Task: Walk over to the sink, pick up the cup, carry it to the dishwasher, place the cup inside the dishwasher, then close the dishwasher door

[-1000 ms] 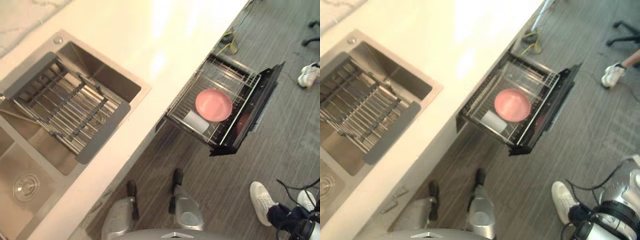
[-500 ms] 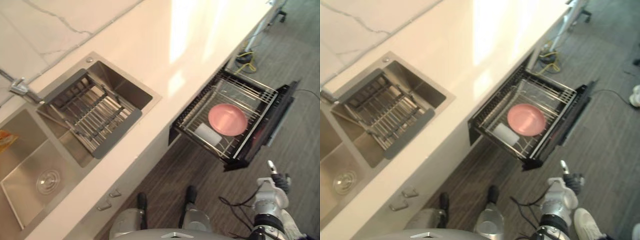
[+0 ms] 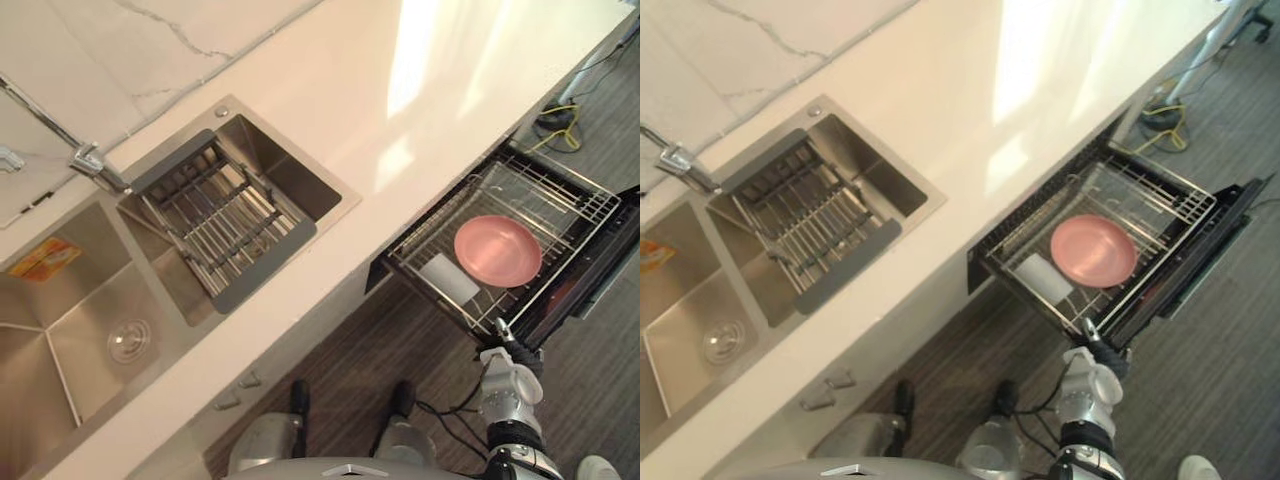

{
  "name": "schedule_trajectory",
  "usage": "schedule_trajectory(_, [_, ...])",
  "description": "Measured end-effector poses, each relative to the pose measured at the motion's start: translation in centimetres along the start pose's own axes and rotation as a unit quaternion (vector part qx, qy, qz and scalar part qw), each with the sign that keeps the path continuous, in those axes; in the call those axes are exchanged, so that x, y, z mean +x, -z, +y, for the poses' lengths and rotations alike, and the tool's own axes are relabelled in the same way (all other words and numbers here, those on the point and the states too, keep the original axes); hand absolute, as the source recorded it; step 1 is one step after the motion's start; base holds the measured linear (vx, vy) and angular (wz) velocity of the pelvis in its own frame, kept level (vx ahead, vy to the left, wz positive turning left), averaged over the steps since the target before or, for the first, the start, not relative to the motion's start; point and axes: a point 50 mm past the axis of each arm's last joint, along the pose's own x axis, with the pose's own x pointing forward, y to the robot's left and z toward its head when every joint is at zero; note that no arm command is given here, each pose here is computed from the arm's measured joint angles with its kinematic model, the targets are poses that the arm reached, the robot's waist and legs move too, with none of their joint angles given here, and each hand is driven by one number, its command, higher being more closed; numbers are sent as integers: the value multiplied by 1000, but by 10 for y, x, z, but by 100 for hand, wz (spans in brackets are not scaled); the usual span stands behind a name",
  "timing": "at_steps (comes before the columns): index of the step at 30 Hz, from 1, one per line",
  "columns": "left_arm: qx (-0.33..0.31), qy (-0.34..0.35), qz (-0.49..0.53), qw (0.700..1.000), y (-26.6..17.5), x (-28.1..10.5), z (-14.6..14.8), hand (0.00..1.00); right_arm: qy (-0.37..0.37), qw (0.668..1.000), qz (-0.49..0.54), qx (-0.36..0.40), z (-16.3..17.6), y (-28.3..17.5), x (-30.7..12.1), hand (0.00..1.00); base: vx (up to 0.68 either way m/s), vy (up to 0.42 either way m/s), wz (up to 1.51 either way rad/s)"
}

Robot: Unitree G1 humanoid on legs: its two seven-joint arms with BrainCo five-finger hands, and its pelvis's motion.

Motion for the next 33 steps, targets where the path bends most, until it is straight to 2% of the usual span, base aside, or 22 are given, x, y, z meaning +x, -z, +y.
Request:
schedule_trajectory(2, [18, -1, 7, 1000, 2, 0, 0, 0, -7, 1000, -4, -11, 5, -6, 3, 0, -78, -3, 4])
schedule_trajectory(12, [23, 15, 16, 999, 6, 0, 0, 0, -92, 987, -30, -126, 52, -18, 2, 0, -76, -12, 4])
schedule_trajectory(17, [23, 15, 18, 999, 7, 0, 0, 0, -144, 978, -49, -140, 80, -30, -3, 0, -32, -17, 10])
schedule_trajectory(25, [39, 7, 21, 999, 7, 0, 4, 0, -147, 977, -68, -136, 97, -45, -2, 0, -61, 13, 15])
schedule_trajectory(33, [40, 5, 20, 999, 8, 0, 5, 0, -193, 974, -68, -93, 123, -59, -8, 0, -76, -21, 5])
